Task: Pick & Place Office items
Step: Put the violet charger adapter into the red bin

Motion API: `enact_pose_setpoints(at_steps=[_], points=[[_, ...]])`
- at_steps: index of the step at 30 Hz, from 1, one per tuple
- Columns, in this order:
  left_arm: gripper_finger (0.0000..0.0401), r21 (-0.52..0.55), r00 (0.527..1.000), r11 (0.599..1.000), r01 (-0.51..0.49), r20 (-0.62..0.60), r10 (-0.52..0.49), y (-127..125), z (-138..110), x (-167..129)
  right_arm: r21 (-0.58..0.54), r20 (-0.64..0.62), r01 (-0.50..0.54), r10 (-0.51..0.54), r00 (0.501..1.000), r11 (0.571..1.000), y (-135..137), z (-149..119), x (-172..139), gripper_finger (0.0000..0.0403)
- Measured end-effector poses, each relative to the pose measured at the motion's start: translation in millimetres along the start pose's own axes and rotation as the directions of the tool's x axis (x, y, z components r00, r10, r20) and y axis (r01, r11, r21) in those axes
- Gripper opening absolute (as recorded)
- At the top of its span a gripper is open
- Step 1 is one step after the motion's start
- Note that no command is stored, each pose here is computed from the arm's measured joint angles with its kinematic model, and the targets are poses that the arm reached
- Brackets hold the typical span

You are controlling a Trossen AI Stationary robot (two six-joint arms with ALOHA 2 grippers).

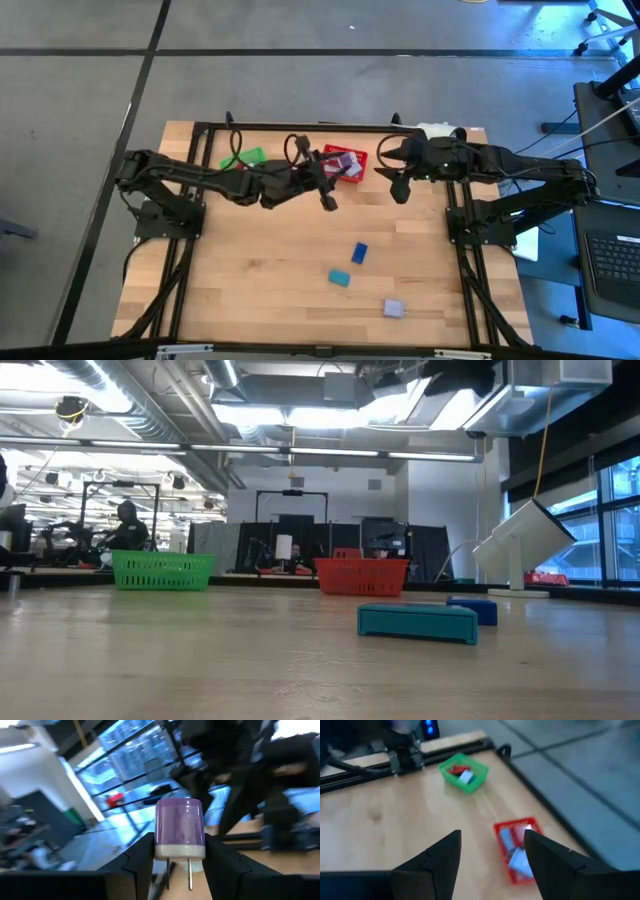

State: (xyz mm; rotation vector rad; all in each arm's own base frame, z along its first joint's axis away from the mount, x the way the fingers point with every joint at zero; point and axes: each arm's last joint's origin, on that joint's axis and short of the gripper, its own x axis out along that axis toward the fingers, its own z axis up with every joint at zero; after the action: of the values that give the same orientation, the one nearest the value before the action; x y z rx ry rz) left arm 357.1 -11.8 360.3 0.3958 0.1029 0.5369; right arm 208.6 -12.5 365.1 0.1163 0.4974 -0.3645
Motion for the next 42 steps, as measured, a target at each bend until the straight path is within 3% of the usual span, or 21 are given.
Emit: enact_pose_setpoints(at_steps=[4, 9, 17, 23, 34, 39, 42], points=[[0.0140, 0.072, 0.996, 0.994, -0.081, -0.036, 0.084, 8.7, -3.7, 4.7, -0.037, 0.067, 0.011, -0.009, 0.998, 0.999, -1.3, 6.8, -0.1, 0.0219], [0.0141, 0.080, 0.994, 0.992, -0.099, -0.045, 0.102, 16.4, -7.2, 9.8, 0.009, 0.142, -0.005, 0.004, 0.990, 1.000, -7.6, 16.0, 1.3, 0.0219], [0.0141, 0.164, 0.989, 0.979, -0.123, -0.058, 0.134, 24.8, -10.8, 14.7, 0.091, 0.150, -0.201, 0.186, 0.971, 0.975, -19.0, 21.2, 4.1, 0.0220], [0.0141, 0.203, 0.988, 0.971, -0.127, -0.061, 0.142, 27.3, -11.8, 16.1, 0.107, 0.218, -0.223, 0.196, 0.956, 0.969, -22.6, 28.4, 3.4, 0.0221], [0.0141, 0.220, 0.988, 0.968, -0.123, -0.064, 0.140, 27.0, -12.1, 16.1, 0.186, 0.320, -0.220, 0.153, 0.935, 0.957, -32.6, 38.8, 2.1, 0.0270], [0.0141, 0.279, 0.988, 0.954, -0.111, -0.069, 0.136, 27.5, -13.3, 16.8, 0.290, 0.358, -0.243, 0.131, 0.925, 0.926, -38.7, 43.9, 7.3, 0.0298], [0.0141, 0.281, 0.992, 0.955, -0.091, -0.060, 0.113, 30.7, -14.7, 19.3, 0.339, 0.344, -0.297, 0.176, 0.922, 0.893, -39.2, 44.6, 18.8, 0.0322]])
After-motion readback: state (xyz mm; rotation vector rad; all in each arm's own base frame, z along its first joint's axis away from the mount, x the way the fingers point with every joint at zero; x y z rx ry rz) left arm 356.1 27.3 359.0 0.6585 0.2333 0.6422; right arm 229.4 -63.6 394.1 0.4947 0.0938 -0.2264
